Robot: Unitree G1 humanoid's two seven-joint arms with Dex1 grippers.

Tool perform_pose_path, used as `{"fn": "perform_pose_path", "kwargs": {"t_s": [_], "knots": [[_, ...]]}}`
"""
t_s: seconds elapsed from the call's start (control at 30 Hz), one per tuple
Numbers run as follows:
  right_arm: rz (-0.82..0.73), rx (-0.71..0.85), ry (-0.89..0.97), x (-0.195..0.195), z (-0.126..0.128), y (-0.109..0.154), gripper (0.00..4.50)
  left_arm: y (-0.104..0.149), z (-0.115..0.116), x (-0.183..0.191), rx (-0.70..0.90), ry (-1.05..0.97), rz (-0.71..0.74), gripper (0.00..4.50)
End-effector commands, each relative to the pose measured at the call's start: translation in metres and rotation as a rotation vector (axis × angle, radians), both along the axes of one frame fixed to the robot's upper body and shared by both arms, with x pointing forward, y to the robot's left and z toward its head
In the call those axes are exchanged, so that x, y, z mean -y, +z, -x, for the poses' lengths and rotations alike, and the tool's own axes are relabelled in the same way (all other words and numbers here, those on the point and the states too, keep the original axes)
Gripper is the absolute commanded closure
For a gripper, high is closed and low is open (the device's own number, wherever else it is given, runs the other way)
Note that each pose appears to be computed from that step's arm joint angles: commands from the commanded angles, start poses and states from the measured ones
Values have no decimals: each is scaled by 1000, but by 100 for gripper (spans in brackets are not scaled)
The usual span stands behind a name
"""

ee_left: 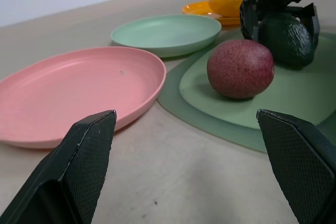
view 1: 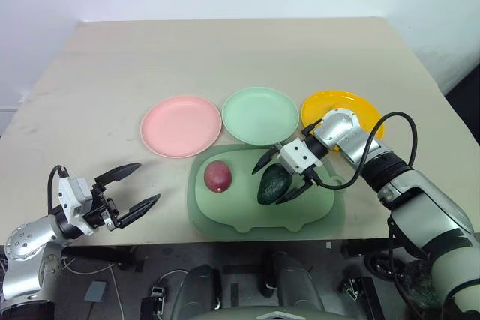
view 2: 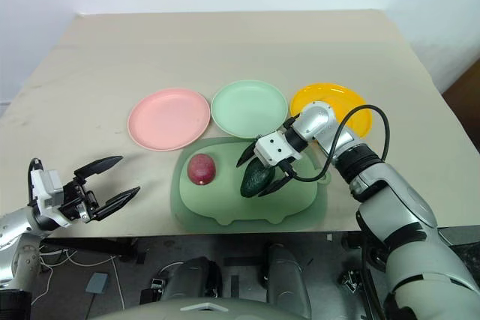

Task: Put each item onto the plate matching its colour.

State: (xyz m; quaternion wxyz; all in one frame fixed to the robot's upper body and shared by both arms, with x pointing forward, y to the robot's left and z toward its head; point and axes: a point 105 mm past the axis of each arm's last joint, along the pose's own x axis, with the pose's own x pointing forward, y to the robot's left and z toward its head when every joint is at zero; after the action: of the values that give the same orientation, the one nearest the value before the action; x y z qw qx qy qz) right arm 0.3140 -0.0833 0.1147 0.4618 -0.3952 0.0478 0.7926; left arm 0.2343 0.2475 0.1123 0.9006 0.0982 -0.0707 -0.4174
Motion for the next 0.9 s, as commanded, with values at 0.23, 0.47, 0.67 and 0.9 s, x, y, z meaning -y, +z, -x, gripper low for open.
{"fn": "perform_pose_path", "kwargs": {"t_s": [0.23, 0.47, 0.67, 0.9], "knots": [[-193, -64, -79, -8, -4, 46, 117, 8, -4, -7, 45, -1, -5, 0], [-400, -67, -525, -21, -71, 83, 117, 9, -9, -4, 49, -17, -2, 0], [-404, 11, -747, -20, -104, 73, 117, 13, -13, 0, 56, -25, 0, 0], [-369, 22, -854, -13, -115, 60, 22, 14, -14, 3, 56, -31, 5, 0]]}}
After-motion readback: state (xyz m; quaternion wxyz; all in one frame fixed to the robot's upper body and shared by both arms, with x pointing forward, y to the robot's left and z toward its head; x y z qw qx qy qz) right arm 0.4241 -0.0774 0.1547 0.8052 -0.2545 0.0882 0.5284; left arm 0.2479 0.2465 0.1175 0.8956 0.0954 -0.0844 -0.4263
